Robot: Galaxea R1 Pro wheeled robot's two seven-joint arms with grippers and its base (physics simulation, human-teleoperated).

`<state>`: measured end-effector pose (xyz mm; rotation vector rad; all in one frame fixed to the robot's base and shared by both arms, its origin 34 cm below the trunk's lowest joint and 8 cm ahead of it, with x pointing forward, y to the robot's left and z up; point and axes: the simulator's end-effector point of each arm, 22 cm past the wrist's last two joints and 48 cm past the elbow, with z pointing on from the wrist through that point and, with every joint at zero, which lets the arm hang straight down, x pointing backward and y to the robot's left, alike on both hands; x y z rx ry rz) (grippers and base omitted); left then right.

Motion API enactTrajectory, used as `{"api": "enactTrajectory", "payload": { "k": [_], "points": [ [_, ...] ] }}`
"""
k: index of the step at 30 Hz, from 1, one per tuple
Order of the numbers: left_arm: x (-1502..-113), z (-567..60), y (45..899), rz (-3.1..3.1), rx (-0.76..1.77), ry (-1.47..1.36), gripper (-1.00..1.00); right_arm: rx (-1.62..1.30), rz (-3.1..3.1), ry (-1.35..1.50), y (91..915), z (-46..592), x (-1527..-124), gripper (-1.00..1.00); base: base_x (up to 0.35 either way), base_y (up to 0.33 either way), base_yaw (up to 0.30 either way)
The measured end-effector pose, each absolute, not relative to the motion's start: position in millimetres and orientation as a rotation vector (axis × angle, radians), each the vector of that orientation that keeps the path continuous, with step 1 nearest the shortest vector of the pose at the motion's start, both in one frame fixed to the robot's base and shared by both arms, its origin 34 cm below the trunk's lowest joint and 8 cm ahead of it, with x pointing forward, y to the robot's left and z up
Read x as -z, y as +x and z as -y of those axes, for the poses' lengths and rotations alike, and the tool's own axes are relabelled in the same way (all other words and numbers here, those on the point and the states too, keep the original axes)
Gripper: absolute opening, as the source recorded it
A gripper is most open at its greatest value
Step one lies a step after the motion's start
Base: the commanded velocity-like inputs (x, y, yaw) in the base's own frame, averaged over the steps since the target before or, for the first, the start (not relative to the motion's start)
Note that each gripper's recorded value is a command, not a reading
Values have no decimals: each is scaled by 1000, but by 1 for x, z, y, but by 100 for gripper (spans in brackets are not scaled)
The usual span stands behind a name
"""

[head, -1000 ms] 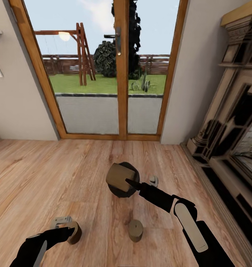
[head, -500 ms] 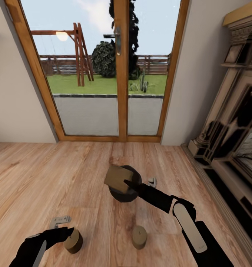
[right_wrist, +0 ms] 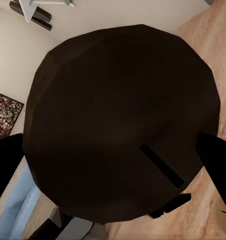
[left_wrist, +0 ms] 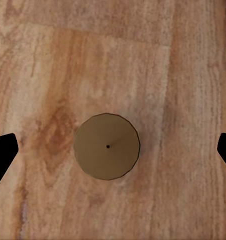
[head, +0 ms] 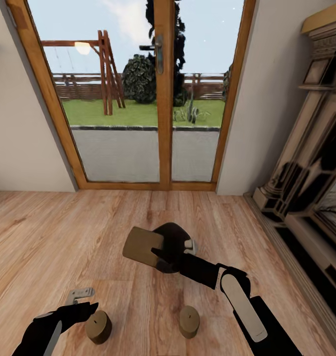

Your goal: Place each of the two pumpkins and all three candles from the living room inside a cabinet in the living room (use any cabinet), then make sure every cabinet is closed, and position the cauldron so it is next to a table in the living room.

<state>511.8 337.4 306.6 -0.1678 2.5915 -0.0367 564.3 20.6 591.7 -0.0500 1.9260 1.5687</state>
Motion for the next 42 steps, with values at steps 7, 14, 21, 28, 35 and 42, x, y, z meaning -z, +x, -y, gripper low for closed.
{"api": "enactTrajectory", "payload": {
  "k": [7, 14, 21, 28, 35, 42],
  "points": [
    [-306, -336, 512, -2593, 40, -170, 100, -1581, -1919, -57, 562, -29, -595, -100, 116, 43, 0],
    [-306, -336, 512, -2592, 39, -171, 100, -1582, -1916, -57, 562, -29, -596, -100, 65, 23, 0],
    [-295, -337, 506, -2617, 35, -173, 100, -1567, -1943, -32, 566, -28, -581, -100, 2, 1, 0],
    [-284, -338, 504, -2627, 32, -172, 100, -1566, -1956, -1, 571, -27, -566, -100, 0, 0, 0],
    [-272, -338, 499, -2646, 29, -171, 100, -1566, -1944, 9, 572, -35, -556, -100, 0, 0, 0],
    [-260, -338, 493, -2672, 26, -173, 100, -1582, -1960, 24, 571, -38, -543, -100, 0, 0, 0]
  ]
}}
